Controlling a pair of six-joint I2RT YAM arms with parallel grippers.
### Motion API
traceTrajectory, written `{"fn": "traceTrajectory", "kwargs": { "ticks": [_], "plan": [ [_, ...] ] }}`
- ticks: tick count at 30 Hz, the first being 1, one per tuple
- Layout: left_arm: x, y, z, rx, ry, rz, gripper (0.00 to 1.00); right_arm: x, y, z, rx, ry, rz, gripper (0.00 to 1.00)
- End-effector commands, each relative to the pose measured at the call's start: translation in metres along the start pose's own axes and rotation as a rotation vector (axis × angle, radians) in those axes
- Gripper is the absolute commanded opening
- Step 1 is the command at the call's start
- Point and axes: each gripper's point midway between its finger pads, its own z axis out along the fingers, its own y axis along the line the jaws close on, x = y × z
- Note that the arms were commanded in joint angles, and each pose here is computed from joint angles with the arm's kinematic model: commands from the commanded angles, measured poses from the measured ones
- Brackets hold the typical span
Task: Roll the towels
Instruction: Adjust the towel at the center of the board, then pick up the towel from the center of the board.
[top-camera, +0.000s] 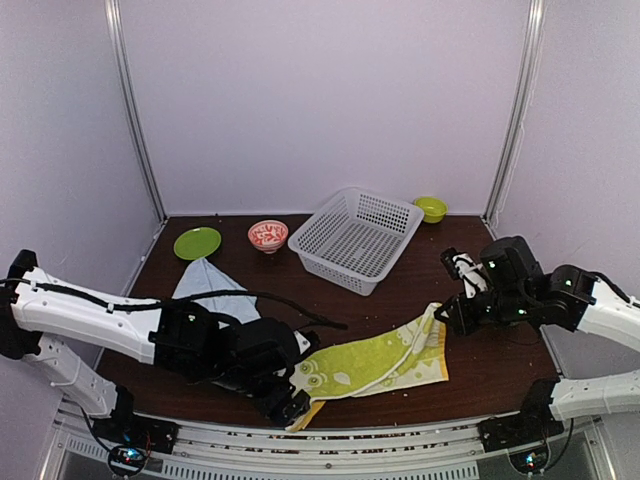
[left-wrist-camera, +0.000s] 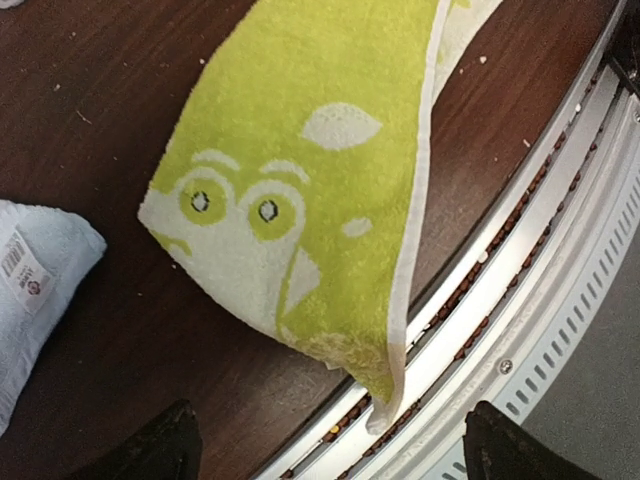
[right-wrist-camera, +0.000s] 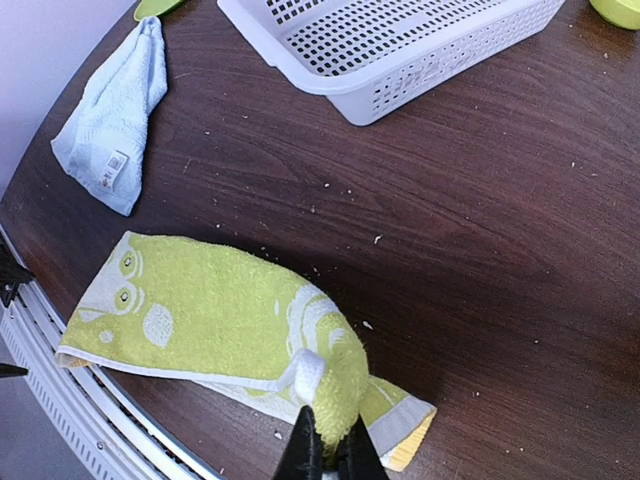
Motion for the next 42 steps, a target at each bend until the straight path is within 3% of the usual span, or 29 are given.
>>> {"fn": "traceTrajectory", "kwargs": {
  "ticks": [1, 5, 12, 22, 24, 27, 34, 42],
  "plan": [
    [0.016, -0.016, 0.016, 0.036, 0.056, -0.044, 0.93, -0.004, -0.003, 0.002, 0.009, -0.032, 0.016, 0.00],
    [0.025, -0.021, 0.021, 0.092, 0.053, -0.067, 0.90, 0.003, -0.005, 0.003, 0.011, -0.023, 0.022, 0.00],
    [0.042, -0.027, 0.040, 0.133, 0.099, -0.063, 0.67, 0.004, -0.008, 0.004, 0.022, -0.036, 0.031, 0.00],
    [0.049, -0.028, 0.056, 0.126, 0.134, -0.053, 0.47, 0.005, -0.006, 0.002, 0.007, -0.032, 0.043, 0.00],
    [0.052, -0.028, 0.061, 0.113, 0.152, -0.040, 0.37, 0.004, -0.006, 0.000, 0.008, -0.032, 0.043, 0.00],
    [0.054, -0.024, 0.067, 0.082, 0.167, -0.027, 0.01, 0.004, -0.007, -0.002, 0.010, -0.035, 0.045, 0.00],
    [0.026, 0.015, 0.037, -0.104, 0.059, -0.056, 0.00, 0.000, -0.018, -0.018, 0.064, -0.080, 0.030, 0.00],
    [-0.049, 0.080, -0.072, -0.283, -0.238, -0.103, 0.00, -0.029, -0.013, -0.046, 0.051, -0.204, 0.021, 0.00]
  ]
}}
